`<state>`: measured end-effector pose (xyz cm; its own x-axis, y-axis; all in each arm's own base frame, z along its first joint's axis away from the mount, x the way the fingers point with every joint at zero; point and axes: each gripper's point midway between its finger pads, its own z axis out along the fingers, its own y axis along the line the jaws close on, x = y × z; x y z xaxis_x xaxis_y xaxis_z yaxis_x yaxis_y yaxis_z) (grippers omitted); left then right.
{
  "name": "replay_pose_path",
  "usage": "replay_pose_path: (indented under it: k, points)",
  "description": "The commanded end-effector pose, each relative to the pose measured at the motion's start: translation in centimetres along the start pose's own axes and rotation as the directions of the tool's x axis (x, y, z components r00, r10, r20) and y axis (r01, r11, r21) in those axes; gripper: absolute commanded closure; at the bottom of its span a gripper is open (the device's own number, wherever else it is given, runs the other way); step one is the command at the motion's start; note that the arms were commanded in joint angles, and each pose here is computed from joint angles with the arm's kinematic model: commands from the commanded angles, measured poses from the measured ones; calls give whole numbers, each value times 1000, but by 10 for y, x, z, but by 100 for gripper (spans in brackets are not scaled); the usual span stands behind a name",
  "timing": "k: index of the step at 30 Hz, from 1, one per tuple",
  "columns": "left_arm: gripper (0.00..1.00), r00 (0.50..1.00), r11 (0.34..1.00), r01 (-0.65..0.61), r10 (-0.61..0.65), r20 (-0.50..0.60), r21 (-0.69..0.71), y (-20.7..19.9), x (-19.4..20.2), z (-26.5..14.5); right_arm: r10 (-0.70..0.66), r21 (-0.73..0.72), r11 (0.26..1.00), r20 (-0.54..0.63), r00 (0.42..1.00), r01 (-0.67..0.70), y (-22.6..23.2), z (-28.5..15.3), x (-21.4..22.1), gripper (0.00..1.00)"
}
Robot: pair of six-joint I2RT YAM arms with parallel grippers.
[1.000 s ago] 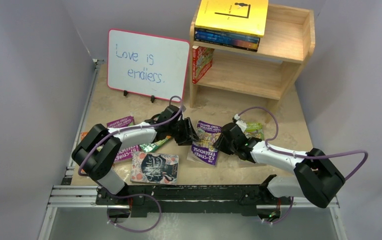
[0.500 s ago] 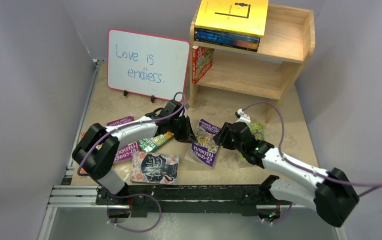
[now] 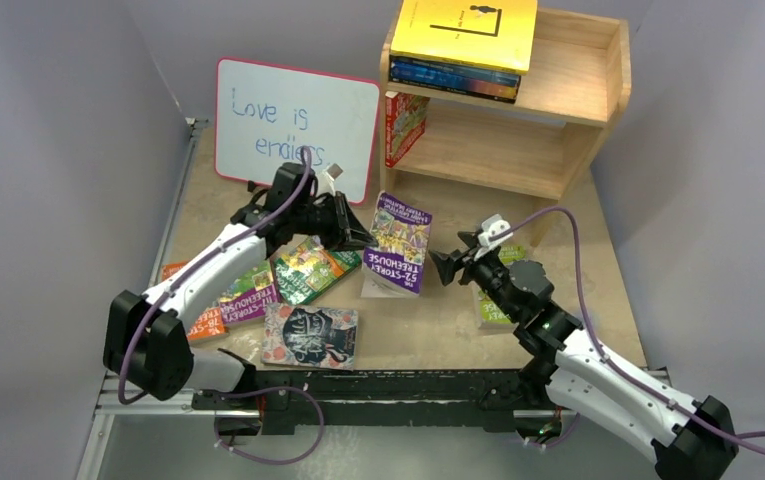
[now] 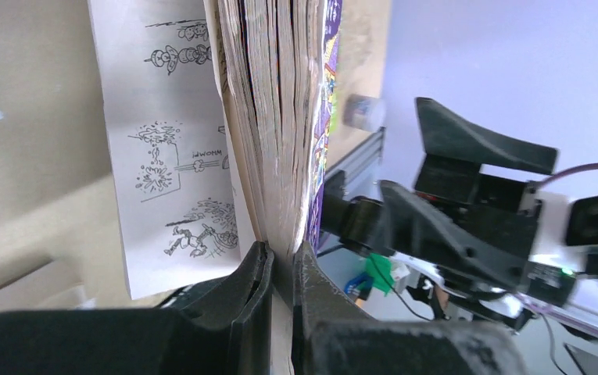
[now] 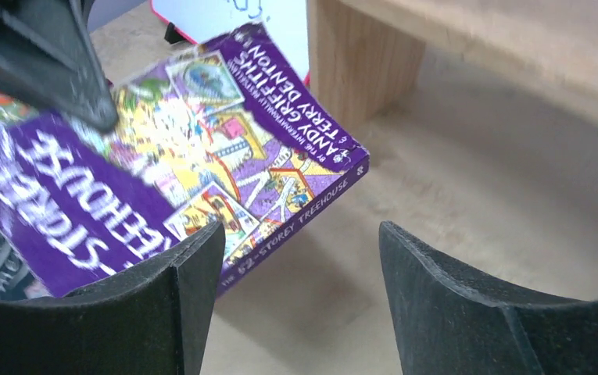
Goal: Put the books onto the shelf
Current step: Pick up the book from the center of the board.
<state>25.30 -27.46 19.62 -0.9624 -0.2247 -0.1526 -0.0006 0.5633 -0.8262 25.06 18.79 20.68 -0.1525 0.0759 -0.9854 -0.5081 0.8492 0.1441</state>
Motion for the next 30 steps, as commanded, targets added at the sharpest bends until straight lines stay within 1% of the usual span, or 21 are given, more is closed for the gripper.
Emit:
replay_pose_path:
  k: [1, 3, 4, 7, 11, 13, 18, 22, 25, 30]
  points:
    - [100, 999, 978, -44, 44, 6, 205, -73, -4, -43, -345, -59, 920, 347, 872, 387, 19, -5, -76, 26]
    - [100, 998, 976, -59, 55, 26, 209, -81, -8, -56, -412, -58, 881, 391, 823, 469, 26, -7, -90, 25]
    - [100, 998, 975, -65, 59, 34, 213, -85, -9, -62, -448, -54, 860, 395, 802, 507, 27, -6, -92, 25]
    - [100, 995, 971, -89, 77, 63, 220, -95, -12, -78, -554, -21, 800, 360, 751, 600, 21, -2, -90, 25]
    - [100, 993, 976, -90, 72, 96, 196, -96, -15, -88, -600, 58, 784, 331, 729, 619, 6, -8, -92, 25]
    - [100, 992, 978, -84, 64, 107, 193, -96, -17, -92, -607, 68, 779, 331, 722, 623, 4, -12, -92, 25]
    - [100, 994, 966, -61, 36, 103, 250, -109, -15, -98, -652, -36, 725, 285, 703, 687, 21, 1, -66, 24]
    - [100, 996, 960, -31, 6, 87, 279, -115, -12, -102, -671, -126, 666, 328, 665, 735, 50, 5, -69, 23]
    - [100, 996, 957, -9, -17, 88, 289, -117, -10, -105, -682, -140, 626, 377, 626, 767, 62, 7, -73, 22]
    - [100, 994, 956, 46, -71, 77, 291, -114, -5, -106, -627, -143, 604, 522, 578, 784, 86, 0, -96, 22]
